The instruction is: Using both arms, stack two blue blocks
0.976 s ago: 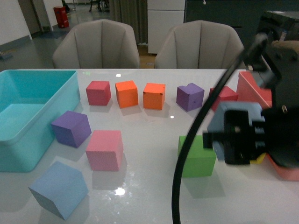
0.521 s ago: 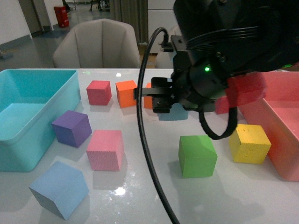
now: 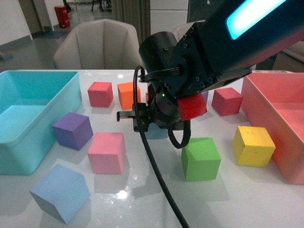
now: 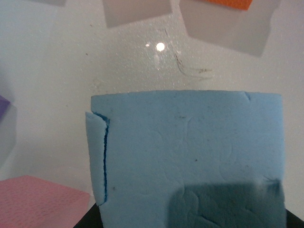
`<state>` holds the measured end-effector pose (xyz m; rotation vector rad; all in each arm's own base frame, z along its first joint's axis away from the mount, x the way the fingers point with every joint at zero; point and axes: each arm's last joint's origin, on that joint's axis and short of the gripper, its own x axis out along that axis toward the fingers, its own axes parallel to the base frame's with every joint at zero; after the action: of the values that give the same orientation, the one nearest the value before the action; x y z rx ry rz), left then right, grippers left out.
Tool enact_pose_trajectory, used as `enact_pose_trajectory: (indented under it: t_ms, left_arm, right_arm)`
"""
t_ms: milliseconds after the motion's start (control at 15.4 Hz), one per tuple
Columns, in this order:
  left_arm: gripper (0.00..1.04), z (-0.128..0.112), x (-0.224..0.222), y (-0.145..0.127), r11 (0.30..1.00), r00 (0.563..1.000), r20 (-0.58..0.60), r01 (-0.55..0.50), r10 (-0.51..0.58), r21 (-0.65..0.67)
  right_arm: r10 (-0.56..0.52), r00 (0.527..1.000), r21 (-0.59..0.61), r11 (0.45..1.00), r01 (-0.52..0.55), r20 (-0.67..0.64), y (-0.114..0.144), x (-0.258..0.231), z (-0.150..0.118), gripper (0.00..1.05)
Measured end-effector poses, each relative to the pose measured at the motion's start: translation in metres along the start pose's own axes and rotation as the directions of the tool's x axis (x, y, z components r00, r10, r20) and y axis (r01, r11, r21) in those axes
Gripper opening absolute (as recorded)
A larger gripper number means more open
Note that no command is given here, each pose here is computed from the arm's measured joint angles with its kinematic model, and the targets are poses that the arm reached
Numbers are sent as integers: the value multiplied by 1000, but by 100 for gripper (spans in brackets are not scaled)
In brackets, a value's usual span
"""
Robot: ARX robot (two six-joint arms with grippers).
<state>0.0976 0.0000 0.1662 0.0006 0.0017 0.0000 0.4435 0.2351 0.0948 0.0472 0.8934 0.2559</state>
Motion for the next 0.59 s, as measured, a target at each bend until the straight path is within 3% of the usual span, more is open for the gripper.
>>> enact_pose_trajectory:
  t_ms: [521, 586]
  left_arm:
    - [98, 0, 0, 0, 1000, 1000, 0, 0, 0, 0]
    - [98, 0, 0, 0, 1000, 1000, 0, 0, 0, 0]
  right_arm:
    - [-84, 995, 91, 992, 89, -56, 8, 25, 2, 43]
    - [-89, 995, 91, 991, 94, -55, 8, 25, 2, 54]
